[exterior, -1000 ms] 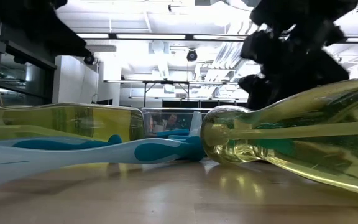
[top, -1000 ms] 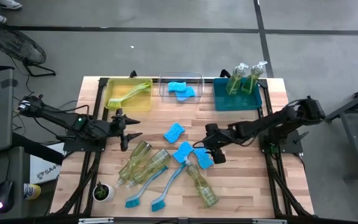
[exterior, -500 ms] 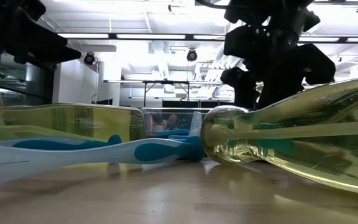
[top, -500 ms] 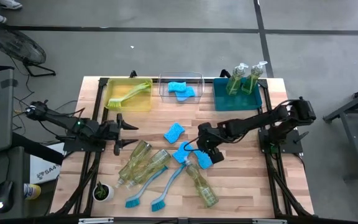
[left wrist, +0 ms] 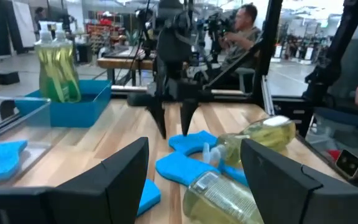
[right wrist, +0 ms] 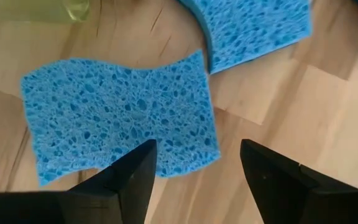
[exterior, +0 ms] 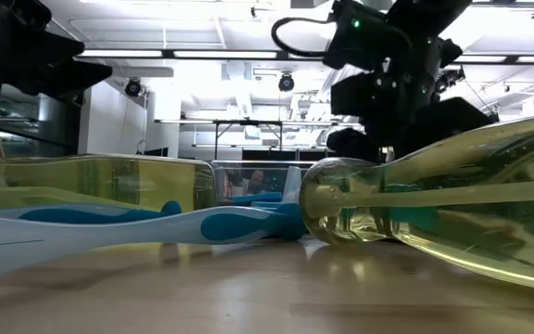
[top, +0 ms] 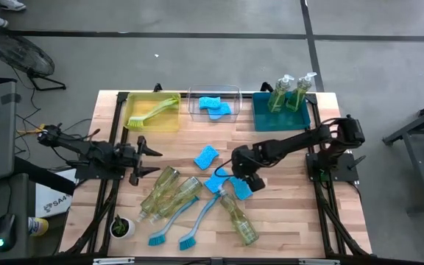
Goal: Pick & Place Kitchen Sink Supplies
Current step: Put the sponge into the transparent bin
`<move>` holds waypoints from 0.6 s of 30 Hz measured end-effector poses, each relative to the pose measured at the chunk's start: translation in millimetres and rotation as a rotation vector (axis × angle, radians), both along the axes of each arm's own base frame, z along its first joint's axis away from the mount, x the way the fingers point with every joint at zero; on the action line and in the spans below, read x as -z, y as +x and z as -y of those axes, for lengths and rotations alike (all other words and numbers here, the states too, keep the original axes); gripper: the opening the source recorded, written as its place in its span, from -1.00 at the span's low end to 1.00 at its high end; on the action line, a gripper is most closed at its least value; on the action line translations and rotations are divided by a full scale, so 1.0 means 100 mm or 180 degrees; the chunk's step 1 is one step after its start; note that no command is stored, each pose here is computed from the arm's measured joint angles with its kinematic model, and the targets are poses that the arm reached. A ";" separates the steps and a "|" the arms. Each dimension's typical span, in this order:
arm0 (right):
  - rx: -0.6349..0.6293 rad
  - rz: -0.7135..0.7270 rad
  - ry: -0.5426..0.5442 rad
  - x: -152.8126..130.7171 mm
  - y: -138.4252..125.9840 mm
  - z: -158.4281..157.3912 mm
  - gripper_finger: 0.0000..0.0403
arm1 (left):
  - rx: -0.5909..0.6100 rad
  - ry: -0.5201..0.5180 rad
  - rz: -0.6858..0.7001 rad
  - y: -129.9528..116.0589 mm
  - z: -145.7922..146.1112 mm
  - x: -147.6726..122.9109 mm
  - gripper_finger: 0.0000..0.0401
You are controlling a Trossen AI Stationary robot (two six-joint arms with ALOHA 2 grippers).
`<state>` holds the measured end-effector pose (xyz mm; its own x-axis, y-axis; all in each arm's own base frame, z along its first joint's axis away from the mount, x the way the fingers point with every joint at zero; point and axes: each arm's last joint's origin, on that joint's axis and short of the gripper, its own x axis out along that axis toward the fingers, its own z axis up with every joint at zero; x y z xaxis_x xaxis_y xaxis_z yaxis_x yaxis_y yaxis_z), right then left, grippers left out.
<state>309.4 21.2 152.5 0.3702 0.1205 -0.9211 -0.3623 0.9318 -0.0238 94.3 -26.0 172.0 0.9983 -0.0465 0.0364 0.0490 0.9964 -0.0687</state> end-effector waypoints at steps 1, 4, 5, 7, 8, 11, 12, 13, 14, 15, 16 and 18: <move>-0.0010 -0.0014 0.0019 0.03 0.01 0.00 0.12 | -0.0005 -0.0003 0.0008 0.00 0.00 0.00 0.25; -0.0023 -0.0049 0.0051 0.09 0.03 -0.01 0.12 | -0.0008 0.0004 -0.0020 0.00 0.00 0.01 0.25; -0.0025 -0.0054 0.0057 0.11 0.04 -0.01 0.12 | -0.0008 0.0002 -0.0021 0.00 0.00 0.01 0.25; -0.0029 -0.0078 0.0067 0.14 0.05 -0.01 0.10 | -0.0010 -0.0007 -0.0013 0.00 0.00 0.01 0.25; -0.0030 -0.0085 0.0074 0.15 0.05 -0.01 0.07 | -0.0009 -0.0011 -0.0013 0.00 0.00 0.01 0.25; -0.0018 -0.0117 0.0084 0.17 0.06 -0.01 -0.07 | -0.0011 -0.0019 -0.0016 0.00 0.00 0.01 0.25; -0.0012 -0.0126 0.0085 0.17 0.05 -0.01 -0.12 | -0.0011 -0.0019 -0.0017 0.00 0.00 0.01 0.25; -0.0007 -0.0130 0.0078 0.17 0.05 -0.01 -0.19 | -0.0014 -0.0019 -0.0016 0.00 0.00 0.01 0.25; -0.0002 -0.0139 0.0073 0.18 0.05 -0.01 -0.27 | -0.0016 -0.0019 -0.0017 0.00 0.00 0.01 0.25; 0.0001 -0.0154 0.0070 0.18 0.05 -0.01 -0.35 | -0.0016 -0.0019 -0.0017 0.00 0.00 0.01 0.25; 0.0004 -0.0168 0.0065 0.18 0.04 -0.01 -0.43 | -0.0018 -0.0019 -0.0018 0.00 0.00 0.01 0.25; 0.0008 -0.0190 0.0052 0.18 0.04 -0.01 -0.59 | -0.0020 -0.0030 -0.0018 0.00 0.00 0.01 0.25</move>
<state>313.0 22.0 134.5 0.3150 0.1349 -0.9394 -0.3602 0.9328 0.0132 94.4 -25.8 170.8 0.9987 -0.0399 0.0311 0.0422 0.9960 -0.0783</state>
